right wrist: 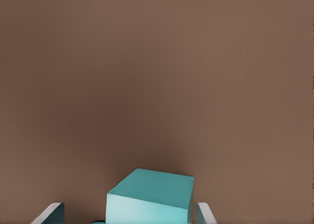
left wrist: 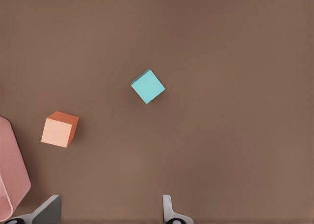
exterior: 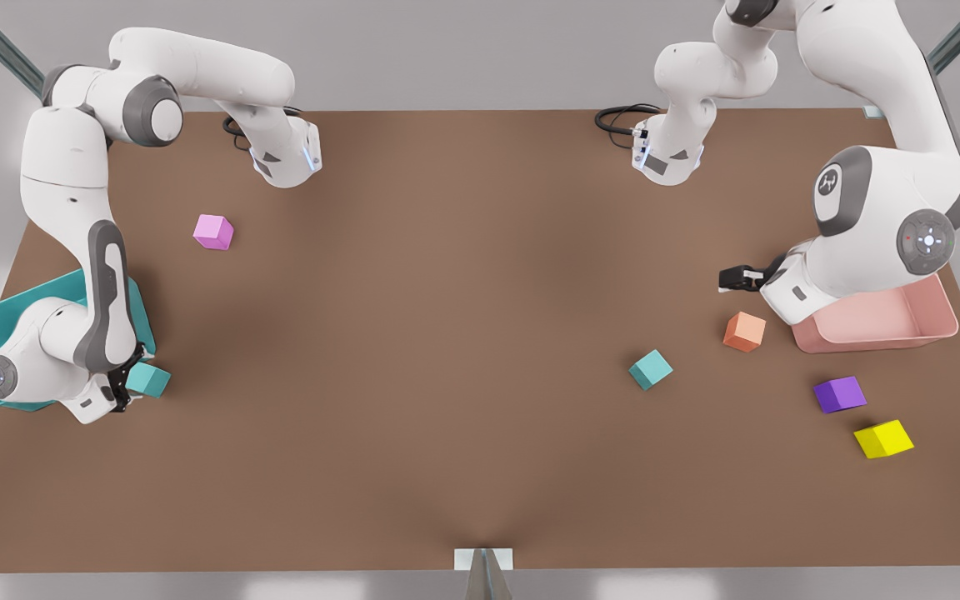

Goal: Stack the two blue cubes on top of each other

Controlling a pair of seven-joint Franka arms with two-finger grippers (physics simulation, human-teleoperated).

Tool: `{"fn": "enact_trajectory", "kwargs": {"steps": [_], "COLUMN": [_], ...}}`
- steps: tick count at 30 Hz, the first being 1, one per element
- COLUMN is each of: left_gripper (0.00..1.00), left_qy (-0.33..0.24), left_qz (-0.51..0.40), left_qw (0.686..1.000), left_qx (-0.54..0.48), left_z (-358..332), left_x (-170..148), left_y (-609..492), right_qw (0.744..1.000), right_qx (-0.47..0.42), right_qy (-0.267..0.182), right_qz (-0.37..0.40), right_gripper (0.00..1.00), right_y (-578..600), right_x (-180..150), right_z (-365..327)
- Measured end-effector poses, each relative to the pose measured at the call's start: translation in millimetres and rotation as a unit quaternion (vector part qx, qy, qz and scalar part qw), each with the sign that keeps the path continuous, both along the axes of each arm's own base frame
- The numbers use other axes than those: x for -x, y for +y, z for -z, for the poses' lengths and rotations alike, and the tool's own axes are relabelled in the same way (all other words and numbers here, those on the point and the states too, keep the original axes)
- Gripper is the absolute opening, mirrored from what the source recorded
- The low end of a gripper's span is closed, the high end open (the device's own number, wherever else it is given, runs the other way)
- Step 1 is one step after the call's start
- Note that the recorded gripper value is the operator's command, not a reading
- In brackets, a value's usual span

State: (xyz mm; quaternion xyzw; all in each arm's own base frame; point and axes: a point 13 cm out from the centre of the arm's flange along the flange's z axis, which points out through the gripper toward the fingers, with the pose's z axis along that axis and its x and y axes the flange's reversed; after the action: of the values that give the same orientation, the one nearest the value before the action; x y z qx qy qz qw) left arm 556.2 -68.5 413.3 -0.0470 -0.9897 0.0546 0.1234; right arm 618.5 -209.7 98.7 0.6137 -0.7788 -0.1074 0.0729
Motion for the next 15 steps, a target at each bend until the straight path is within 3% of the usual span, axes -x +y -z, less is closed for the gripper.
{"fn": "enact_trajectory", "kwargs": {"steps": [15], "left_gripper": [1.00], "left_qy": [0.002], "left_qz": [0.001], "left_qw": [1.000], "left_qx": [0.001], "left_z": [2], "left_x": [0], "left_y": [0], "right_qw": [1.000], "right_qx": [0.000], "right_qy": [-0.006], "right_qz": [-0.002], "right_gripper": [1.00], "right_y": [-13], "right_x": [3], "right_z": [35]}}
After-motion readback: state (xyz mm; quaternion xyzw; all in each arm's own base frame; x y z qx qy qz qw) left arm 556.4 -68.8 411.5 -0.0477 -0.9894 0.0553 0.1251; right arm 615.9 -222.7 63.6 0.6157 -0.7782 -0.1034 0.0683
